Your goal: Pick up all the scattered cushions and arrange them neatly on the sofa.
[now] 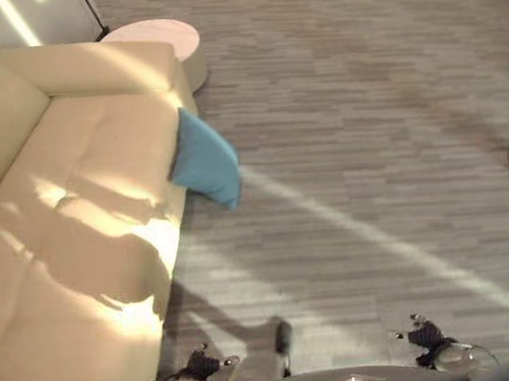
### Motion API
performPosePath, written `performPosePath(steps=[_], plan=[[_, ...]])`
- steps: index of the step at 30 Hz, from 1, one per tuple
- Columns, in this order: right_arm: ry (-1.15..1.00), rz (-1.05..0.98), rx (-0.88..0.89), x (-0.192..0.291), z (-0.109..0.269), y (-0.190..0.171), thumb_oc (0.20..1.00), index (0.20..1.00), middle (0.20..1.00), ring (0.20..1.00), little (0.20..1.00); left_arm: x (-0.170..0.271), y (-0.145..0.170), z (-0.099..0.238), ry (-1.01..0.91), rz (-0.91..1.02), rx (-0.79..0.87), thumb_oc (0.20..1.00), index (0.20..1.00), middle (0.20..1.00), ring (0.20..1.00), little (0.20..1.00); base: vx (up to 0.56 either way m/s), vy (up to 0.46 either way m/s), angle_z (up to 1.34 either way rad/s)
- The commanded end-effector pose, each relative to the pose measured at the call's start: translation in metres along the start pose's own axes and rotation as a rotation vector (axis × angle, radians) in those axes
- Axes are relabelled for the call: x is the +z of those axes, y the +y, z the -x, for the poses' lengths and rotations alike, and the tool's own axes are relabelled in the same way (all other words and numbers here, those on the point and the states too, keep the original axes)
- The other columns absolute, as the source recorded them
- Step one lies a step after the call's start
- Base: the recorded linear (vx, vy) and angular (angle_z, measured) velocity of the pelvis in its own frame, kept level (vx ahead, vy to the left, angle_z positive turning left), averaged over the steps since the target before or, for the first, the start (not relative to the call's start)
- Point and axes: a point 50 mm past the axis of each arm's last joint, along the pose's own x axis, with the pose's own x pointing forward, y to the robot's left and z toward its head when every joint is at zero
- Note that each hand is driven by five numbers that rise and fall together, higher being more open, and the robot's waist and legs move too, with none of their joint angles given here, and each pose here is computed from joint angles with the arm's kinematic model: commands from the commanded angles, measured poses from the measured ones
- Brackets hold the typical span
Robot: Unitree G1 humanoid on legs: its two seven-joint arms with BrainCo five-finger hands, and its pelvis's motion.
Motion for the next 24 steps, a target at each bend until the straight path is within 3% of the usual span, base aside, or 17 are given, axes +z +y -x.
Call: performPosePath(steps=[1,8,18,24], plan=[[-0.074,-0.009,-0.04,0.02,-0.003,-0.016,1.0,1.0,1.0,1.0,1.0,0.002,-0.015,0.001,-0.009,-0.019,-0.041,1.0,1.0,1.0,1.0,1.0,0.45,0.008,0.5],[-0.062,0.017,-0.011,0.016,-0.002,-0.01,1.0,1.0,1.0,1.0,1.0,-0.004,-0.015,0.002,0.007,0.002,-0.033,1.0,1.0,1.0,1.0,1.0,0.54,-0.266,0.39],[-0.028,-0.057,-0.06,0.006,-0.001,-0.023,1.0,1.0,1.0,1.0,1.0,0.005,-0.026,0.002,-0.018,0.004,-0.065,1.0,1.0,1.0,1.0,1.0,0.2,-0.262,0.54],[-0.018,-0.023,-0.04,0.001,0.0,-0.015,1.0,1.0,1.0,1.0,1.0,-0.01,-0.032,0.006,0.018,-0.025,-0.088,1.0,1.0,1.0,1.0,1.0,0.23,-0.102,0.19]])
